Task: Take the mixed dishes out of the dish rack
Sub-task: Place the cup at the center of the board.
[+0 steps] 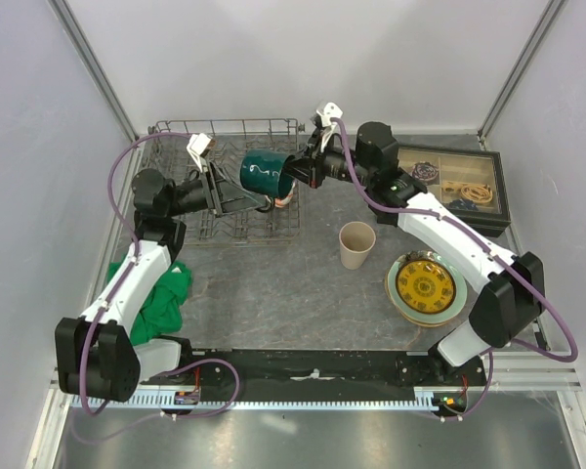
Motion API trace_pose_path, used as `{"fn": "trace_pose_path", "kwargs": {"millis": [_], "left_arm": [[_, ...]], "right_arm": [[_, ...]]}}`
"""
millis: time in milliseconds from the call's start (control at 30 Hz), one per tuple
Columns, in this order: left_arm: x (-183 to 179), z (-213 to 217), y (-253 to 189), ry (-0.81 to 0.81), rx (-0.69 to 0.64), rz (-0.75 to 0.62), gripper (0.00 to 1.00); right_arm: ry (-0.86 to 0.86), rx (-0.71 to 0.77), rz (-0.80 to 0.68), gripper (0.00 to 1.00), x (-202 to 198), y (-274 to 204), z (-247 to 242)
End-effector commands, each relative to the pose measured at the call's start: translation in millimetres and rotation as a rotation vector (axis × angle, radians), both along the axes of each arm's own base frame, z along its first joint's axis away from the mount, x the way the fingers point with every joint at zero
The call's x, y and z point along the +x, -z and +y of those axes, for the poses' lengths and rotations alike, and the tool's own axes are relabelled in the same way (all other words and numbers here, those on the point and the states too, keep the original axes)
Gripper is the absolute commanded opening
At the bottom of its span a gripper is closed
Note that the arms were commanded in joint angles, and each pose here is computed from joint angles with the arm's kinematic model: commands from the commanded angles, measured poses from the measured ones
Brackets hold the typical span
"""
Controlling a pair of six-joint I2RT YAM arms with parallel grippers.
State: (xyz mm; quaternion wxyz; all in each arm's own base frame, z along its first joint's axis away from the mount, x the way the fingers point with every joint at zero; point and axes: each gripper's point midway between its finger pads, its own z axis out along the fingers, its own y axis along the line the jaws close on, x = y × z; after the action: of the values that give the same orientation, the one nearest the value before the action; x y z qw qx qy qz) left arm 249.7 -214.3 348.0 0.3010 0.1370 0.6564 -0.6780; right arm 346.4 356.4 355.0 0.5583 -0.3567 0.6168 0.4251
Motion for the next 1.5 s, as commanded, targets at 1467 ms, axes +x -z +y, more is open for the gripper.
{"fn": "trace_pose_path", "kwargs": {"millis": [1467], "left_arm": [[95.3, 85.6, 24.0, -0.574, 0.666, -0.271, 0.91]], "right_arm": [[0.041, -0.996, 0.19, 0.0, -122.9, 149.1, -198.1]]}}
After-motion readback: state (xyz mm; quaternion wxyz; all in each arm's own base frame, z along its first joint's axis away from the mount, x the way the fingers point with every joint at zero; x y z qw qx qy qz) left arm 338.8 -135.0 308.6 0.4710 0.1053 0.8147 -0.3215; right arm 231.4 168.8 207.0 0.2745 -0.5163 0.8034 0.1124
